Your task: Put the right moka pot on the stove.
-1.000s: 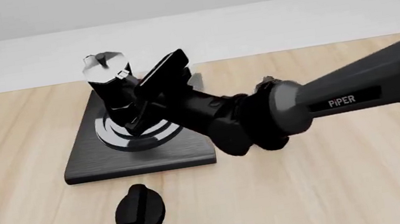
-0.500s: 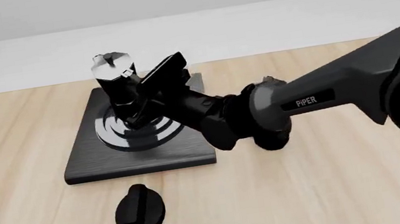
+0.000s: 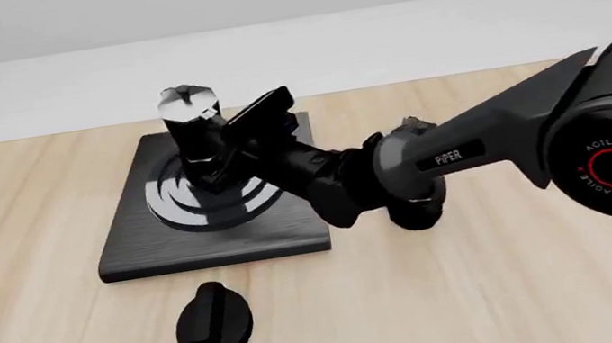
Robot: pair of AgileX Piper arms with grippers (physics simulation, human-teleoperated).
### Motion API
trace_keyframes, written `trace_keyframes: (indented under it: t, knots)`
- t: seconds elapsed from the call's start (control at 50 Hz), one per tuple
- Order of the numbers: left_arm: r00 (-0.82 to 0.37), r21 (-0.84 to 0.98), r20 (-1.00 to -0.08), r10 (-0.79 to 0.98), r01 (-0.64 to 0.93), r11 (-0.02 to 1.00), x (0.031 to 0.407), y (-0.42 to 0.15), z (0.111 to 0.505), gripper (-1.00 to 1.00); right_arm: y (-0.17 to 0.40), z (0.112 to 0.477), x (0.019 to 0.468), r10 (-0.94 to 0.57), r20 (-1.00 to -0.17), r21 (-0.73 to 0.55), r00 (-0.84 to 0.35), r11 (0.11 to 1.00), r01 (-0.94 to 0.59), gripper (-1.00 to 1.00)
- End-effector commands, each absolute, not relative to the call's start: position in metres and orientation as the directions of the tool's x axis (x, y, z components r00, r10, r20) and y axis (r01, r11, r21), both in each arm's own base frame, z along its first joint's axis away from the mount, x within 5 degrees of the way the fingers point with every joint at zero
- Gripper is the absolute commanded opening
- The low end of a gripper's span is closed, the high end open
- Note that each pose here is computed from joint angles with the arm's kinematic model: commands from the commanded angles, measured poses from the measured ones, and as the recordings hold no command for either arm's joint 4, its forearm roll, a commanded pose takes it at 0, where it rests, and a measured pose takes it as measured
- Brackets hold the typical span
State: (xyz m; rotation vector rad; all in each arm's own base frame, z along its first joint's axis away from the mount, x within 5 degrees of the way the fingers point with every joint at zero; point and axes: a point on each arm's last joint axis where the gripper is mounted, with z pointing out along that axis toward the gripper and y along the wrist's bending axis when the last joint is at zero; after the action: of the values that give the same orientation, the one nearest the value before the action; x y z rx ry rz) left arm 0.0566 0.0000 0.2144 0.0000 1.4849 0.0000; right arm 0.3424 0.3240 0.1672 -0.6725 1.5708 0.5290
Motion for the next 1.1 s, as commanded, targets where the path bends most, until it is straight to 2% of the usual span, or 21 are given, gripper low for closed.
trace_keyframes:
  t: [0.02, 0.04, 0.06, 0.34, 1.1]
  knots:
    - [0.086, 0.0, -0.996, 0.0, 0.0, 1.0, 0.057, 0.0, 0.214, 1.0, 0.322, 0.174, 0.349, -0.062, -0.997, -0.012, -0.049, 0.734, -0.679, -1.0]
    - [0.086, 0.0, -0.996, 0.0, 0.0, 1.0, 0.057, 0.0, 0.214, 1.0, 0.321, 0.173, 0.35, -0.064, -0.997, -0.014, -0.049, 0.735, -0.678, -1.0]
    - [0.086, 0.0, -0.996, 0.0, 0.0, 1.0, 0.057, 0.0, 0.214, 1.0, 0.321, 0.172, 0.349, -0.066, -0.997, -0.014, -0.051, 0.735, -0.678, 1.0]
    - [0.086, 0.0, -0.996, 0.0, 0.0, 1.0, 0.057, 0.0, 0.214, 1.0, 0.318, 0.172, 0.349, -0.058, -0.996, 0.001, -0.065, 0.739, -0.674, 1.0]
    - [0.086, 0.0, -0.996, 0.0, 0.0, 1.0, 0.057, 0.0, 0.214, 1.0, 0.289, 0.225, 0.301, -0.095, -0.994, -0.026, -0.062, 0.72, -0.694, 1.0]
